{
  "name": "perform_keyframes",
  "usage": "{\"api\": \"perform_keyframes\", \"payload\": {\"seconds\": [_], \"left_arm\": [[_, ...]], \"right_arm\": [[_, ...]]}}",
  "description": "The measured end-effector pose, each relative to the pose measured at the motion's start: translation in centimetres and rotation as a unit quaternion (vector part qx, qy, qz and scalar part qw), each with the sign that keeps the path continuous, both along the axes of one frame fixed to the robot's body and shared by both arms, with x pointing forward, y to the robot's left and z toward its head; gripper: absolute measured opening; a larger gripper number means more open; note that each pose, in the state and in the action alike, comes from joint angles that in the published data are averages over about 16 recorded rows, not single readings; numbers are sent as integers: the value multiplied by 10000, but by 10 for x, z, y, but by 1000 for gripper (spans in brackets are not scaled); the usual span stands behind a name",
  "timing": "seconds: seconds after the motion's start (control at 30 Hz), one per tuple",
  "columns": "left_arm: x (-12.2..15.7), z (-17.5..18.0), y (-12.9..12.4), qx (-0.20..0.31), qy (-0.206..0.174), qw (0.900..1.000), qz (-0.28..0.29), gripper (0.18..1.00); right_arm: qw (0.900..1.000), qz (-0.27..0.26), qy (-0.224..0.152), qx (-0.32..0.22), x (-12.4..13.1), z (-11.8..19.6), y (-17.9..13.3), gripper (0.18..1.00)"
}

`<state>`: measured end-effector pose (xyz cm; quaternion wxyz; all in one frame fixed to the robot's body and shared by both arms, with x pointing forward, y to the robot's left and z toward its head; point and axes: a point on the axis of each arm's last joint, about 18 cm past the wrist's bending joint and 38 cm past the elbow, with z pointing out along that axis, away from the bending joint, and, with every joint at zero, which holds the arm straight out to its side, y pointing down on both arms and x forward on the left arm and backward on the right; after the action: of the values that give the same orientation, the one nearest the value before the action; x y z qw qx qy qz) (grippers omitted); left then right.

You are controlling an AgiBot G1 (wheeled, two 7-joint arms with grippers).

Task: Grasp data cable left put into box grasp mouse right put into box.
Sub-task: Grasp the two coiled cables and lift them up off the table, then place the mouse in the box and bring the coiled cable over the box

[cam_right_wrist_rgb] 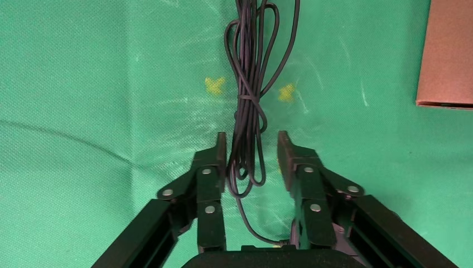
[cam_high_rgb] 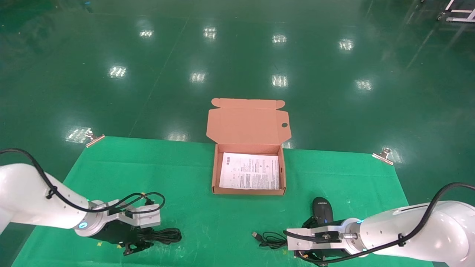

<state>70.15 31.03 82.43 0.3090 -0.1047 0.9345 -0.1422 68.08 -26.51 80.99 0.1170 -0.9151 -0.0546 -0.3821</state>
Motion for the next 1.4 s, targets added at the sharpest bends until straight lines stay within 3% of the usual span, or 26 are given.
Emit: {"api": "perform_keyframes", "payload": {"seconds": [0.3,0.7,1.0,1.2,1.4], "left_arm": [[0,0,0,1,-1,10000,-1,366],[1,19,-1,29,-238,9996,-141,274],[1,76,-4,26,-1007,9946,-241,271],[0,122,-17,12,-1685,9854,-243,269],[-1,161,-38,2,-2307,9727,-257,269]], "right_arm": [[10000,2,-5,-5,0,0,0,342],[9991,-181,-310,221,-5,35,-16,224],[9879,-545,-1303,635,-15,126,-43,210],[9694,-577,-2216,880,-21,201,-45,208],[9486,-331,-2969,1044,-21,264,-25,207]]}}
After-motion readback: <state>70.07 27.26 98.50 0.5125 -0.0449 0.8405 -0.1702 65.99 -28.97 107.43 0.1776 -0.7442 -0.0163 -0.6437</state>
